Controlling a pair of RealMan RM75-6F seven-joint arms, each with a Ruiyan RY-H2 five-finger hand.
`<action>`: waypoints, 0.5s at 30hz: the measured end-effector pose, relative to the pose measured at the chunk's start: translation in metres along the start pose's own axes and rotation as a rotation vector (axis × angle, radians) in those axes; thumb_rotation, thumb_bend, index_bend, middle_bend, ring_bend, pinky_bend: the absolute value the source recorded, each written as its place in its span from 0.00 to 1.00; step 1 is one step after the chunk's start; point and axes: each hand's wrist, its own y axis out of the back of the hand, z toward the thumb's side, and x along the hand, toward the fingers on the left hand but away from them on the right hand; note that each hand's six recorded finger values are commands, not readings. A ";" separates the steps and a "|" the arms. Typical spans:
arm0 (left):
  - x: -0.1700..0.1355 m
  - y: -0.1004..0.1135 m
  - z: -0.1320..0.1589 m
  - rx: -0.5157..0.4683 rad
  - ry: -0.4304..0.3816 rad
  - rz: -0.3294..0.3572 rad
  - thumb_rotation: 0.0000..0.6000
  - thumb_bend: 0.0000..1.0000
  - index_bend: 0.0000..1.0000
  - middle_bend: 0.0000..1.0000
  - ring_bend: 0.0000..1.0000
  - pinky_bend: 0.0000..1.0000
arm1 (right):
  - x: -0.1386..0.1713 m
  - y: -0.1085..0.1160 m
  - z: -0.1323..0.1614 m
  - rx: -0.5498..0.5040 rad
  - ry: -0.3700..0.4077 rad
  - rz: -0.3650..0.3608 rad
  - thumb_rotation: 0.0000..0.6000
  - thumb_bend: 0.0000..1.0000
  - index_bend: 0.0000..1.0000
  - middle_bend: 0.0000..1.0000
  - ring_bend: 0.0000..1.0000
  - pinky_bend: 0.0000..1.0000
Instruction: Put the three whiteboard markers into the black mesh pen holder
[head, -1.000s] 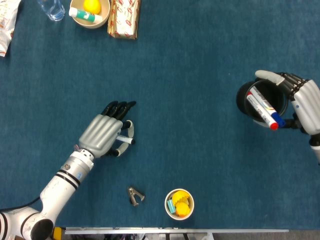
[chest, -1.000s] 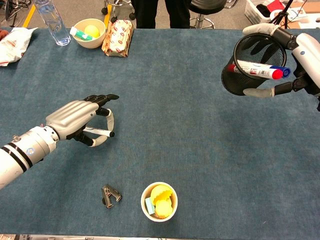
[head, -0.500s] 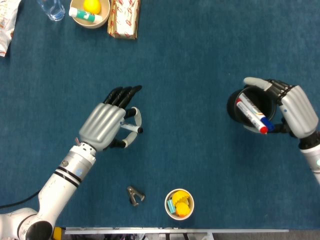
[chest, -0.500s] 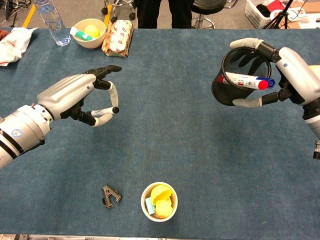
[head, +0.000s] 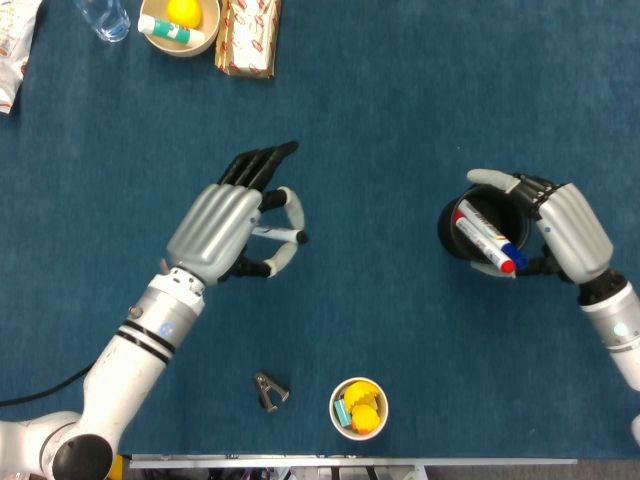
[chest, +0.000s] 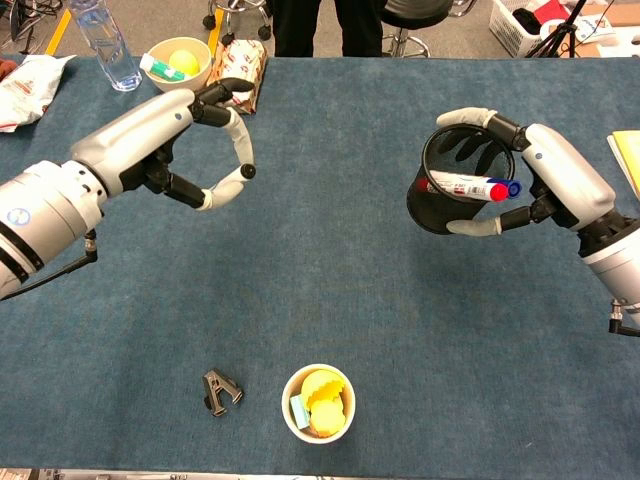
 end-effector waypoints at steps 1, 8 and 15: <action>0.002 0.003 0.006 -0.010 -0.009 0.004 1.00 0.35 0.58 0.00 0.00 0.01 | 0.000 -0.003 0.000 -0.006 -0.002 0.004 1.00 0.02 0.43 0.53 0.44 0.49; 0.013 0.013 0.034 -0.048 -0.052 0.004 1.00 0.34 0.58 0.00 0.00 0.01 | -0.003 -0.026 0.003 -0.060 -0.007 0.036 1.00 0.02 0.43 0.53 0.44 0.49; 0.021 0.012 0.059 -0.067 -0.096 -0.014 1.00 0.35 0.58 0.00 0.00 0.01 | -0.005 -0.048 0.005 -0.100 -0.012 0.065 1.00 0.01 0.43 0.53 0.44 0.49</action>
